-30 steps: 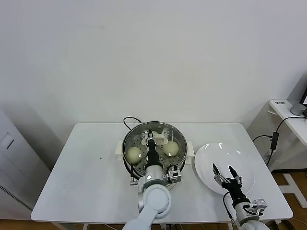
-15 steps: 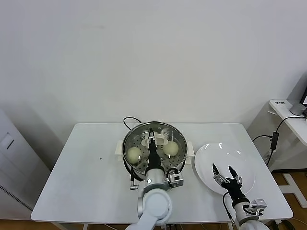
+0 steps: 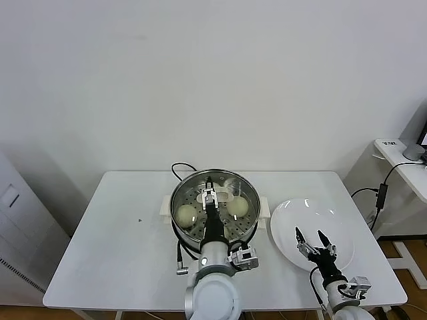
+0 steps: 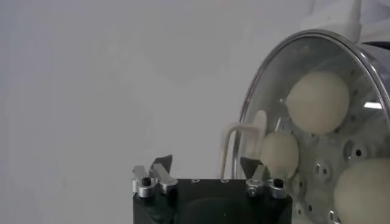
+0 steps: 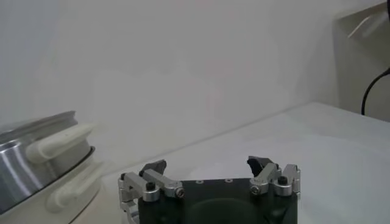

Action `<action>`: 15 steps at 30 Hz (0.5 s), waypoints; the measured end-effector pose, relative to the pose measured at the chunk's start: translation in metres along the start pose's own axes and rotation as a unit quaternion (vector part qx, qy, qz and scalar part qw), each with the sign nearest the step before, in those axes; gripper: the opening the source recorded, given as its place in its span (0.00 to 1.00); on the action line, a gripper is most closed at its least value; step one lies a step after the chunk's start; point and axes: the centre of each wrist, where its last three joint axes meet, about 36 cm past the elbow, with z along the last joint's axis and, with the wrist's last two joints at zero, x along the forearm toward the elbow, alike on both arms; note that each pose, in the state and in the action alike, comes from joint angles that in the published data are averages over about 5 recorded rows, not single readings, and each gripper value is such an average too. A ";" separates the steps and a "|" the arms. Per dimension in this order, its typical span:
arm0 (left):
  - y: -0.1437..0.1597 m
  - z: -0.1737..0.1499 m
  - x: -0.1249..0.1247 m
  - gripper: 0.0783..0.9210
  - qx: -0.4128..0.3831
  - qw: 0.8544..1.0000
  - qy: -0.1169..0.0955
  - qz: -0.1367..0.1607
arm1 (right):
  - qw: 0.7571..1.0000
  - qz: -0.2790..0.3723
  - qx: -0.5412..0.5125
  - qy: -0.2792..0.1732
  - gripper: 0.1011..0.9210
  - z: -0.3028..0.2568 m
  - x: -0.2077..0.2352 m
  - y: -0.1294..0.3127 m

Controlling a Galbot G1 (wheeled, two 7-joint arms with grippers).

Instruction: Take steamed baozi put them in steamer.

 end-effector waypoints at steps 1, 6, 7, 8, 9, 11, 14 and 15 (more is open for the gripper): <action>0.003 0.001 0.001 0.88 0.004 1.000 0.001 0.000 | 1.000 0.000 0.000 0.000 0.88 0.000 0.000 0.000; 0.015 0.010 0.007 0.88 0.023 1.000 0.010 -0.001 | 1.000 -0.001 -0.001 0.000 0.88 0.001 0.000 0.001; 0.018 0.012 0.009 0.88 0.028 1.000 0.012 -0.001 | 1.000 -0.001 -0.002 0.001 0.88 0.001 0.000 0.002; 0.020 0.014 0.009 0.88 0.032 0.999 0.015 -0.002 | 1.000 -0.001 -0.002 0.001 0.88 0.002 0.001 0.002; 0.023 0.017 0.010 0.88 0.037 0.999 0.017 -0.003 | 1.000 -0.001 -0.002 0.001 0.88 0.002 0.001 0.003; 0.028 0.023 0.010 0.88 0.048 0.999 0.025 -0.007 | 1.000 -0.004 -0.001 0.002 0.88 0.002 0.003 0.005; 0.037 0.037 0.005 0.88 0.071 0.997 0.040 -0.014 | 1.000 -0.009 0.002 0.002 0.88 0.003 0.005 0.009; 0.040 0.043 0.003 0.88 0.081 0.996 0.046 -0.015 | 1.000 -0.012 0.003 0.002 0.88 0.004 0.005 0.010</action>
